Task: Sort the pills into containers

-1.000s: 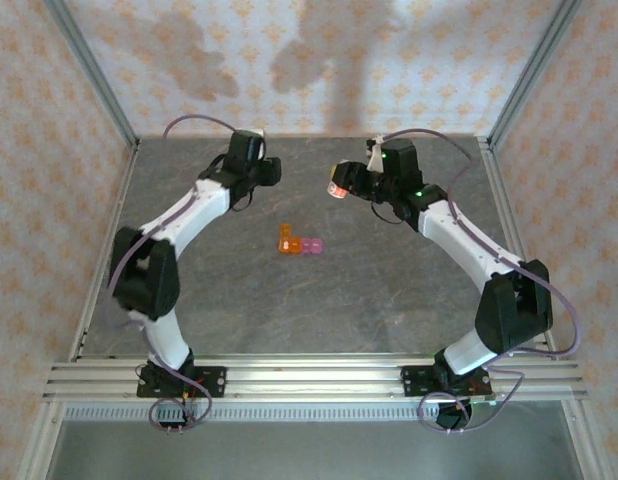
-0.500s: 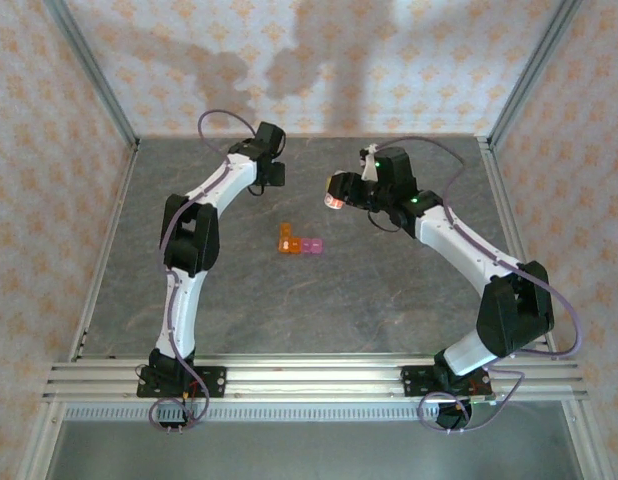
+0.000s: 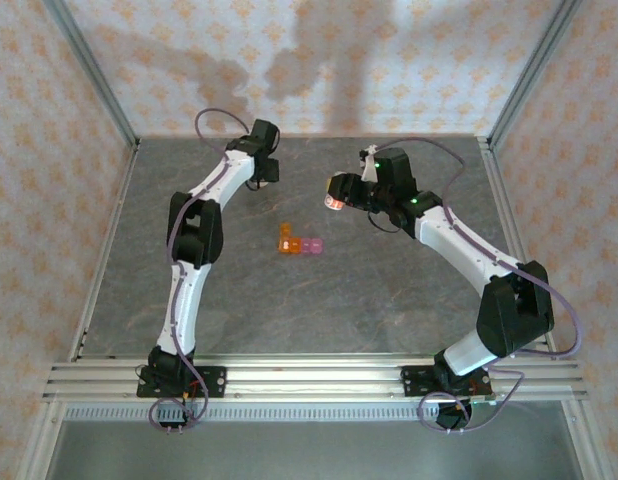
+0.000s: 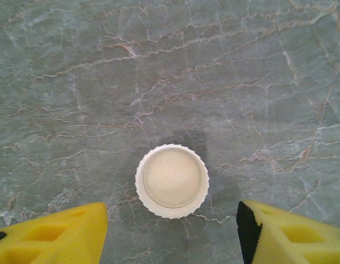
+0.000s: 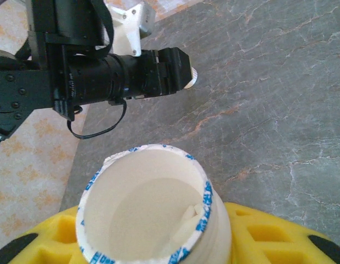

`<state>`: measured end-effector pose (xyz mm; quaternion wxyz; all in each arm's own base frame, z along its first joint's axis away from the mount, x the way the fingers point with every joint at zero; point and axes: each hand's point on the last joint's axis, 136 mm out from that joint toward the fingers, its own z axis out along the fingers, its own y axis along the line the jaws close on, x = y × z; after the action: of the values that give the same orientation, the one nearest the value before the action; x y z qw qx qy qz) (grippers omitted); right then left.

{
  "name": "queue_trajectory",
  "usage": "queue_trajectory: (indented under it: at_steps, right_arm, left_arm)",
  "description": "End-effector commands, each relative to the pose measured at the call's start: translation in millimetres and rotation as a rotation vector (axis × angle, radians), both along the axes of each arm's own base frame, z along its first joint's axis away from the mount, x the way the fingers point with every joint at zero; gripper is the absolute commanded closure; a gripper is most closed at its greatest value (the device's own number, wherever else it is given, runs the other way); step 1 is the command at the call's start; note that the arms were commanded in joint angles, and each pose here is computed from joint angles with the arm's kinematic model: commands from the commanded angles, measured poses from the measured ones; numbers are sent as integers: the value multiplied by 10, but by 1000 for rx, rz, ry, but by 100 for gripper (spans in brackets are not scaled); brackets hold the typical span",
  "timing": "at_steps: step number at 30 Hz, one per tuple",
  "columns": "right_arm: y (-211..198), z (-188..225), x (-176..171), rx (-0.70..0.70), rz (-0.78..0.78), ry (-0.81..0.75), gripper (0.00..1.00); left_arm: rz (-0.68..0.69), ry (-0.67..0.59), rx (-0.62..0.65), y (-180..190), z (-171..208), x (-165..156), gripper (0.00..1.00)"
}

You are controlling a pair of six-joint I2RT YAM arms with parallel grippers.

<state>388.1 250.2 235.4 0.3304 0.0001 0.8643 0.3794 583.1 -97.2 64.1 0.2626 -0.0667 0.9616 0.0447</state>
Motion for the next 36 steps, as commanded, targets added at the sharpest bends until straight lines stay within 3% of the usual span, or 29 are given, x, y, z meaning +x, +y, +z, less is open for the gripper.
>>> queue_trajectory:
  at_steps: [1,27,36]
  right_arm:
    - [31,52,48,6,-4,-32,71]
    - [98,42,140,4,0,-21,71]
    - [87,58,144,-4,-4,-24,71]
  left_arm:
    - [-7,25,6,33,-41,26,35]
    - [0,75,-17,110,-345,119,34]
    - [5,80,-4,127,-413,137,42]
